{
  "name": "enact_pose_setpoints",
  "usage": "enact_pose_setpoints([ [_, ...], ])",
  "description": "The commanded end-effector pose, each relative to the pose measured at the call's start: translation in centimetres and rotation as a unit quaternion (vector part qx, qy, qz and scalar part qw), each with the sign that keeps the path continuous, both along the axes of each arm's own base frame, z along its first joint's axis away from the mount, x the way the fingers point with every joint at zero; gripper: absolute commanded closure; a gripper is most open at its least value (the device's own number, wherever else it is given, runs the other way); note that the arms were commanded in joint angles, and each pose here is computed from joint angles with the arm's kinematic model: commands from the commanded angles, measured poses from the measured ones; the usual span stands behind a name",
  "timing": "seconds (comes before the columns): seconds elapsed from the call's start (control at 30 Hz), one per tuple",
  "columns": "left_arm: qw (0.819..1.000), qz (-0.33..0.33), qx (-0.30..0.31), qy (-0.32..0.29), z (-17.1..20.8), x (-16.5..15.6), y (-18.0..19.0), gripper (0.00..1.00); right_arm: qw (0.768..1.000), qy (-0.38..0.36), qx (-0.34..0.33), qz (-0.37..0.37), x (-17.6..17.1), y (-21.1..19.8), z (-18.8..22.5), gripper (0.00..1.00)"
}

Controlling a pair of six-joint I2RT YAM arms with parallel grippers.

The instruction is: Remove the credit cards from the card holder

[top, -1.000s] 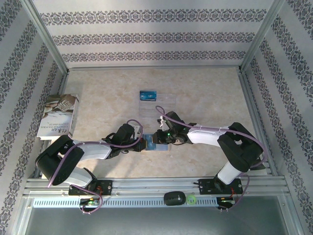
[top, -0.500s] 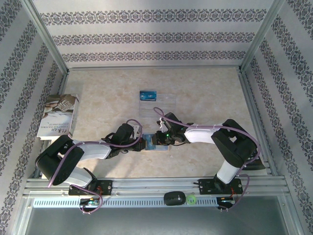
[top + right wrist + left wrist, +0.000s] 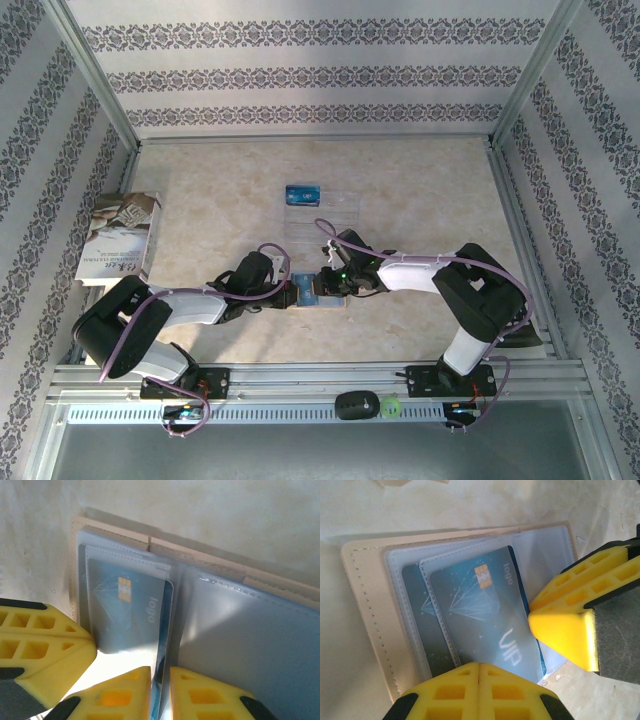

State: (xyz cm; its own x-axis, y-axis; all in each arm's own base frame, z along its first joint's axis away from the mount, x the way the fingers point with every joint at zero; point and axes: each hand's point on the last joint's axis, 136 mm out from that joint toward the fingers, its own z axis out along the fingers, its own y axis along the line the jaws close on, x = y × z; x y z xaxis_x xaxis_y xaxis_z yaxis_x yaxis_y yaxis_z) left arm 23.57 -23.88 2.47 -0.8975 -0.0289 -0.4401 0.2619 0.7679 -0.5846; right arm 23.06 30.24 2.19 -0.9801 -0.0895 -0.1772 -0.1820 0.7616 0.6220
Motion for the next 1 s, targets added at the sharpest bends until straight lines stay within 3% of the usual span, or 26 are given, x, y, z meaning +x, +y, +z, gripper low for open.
enact_pose_setpoints([
  [0.0, 0.995, 0.029, 0.070, 0.065, -4.3, -2.0, 3.5, 0.95, 1.000, 0.010, -0.005, 0.016, -0.6, 0.4, -0.4, 0.86],
  [0.17, 0.995, 0.024, 0.067, 0.071, -4.5, -2.2, 3.2, 0.95, 1.000, 0.015, 0.006, 0.016, -0.7, 0.6, -0.5, 0.87],
  [0.3, 0.995, 0.027, 0.068, 0.070, -4.5, -2.1, 3.3, 0.95, 1.000, 0.010, -0.008, 0.003, -0.4, 0.1, -0.8, 1.00],
  [0.63, 0.995, 0.035, 0.070, 0.069, -4.3, -2.1, 4.0, 0.94, 0.989, -0.032, -0.145, -0.025, 0.1, -5.2, -1.6, 1.00],
  [0.77, 0.996, 0.029, 0.057, 0.055, -3.1, -1.6, 3.6, 0.90, 0.991, -0.055, -0.122, -0.024, 0.4, -4.6, -0.3, 0.99],
  [0.87, 0.998, 0.028, 0.042, 0.021, -0.7, -0.9, 3.2, 0.87, 0.992, -0.082, -0.092, -0.012, 0.8, -3.4, 1.8, 0.90],
  [0.97, 0.999, 0.022, 0.040, -0.025, 2.6, -0.1, 3.2, 0.86, 0.991, -0.109, -0.079, -0.007, 1.3, -3.2, 3.5, 0.87],
])
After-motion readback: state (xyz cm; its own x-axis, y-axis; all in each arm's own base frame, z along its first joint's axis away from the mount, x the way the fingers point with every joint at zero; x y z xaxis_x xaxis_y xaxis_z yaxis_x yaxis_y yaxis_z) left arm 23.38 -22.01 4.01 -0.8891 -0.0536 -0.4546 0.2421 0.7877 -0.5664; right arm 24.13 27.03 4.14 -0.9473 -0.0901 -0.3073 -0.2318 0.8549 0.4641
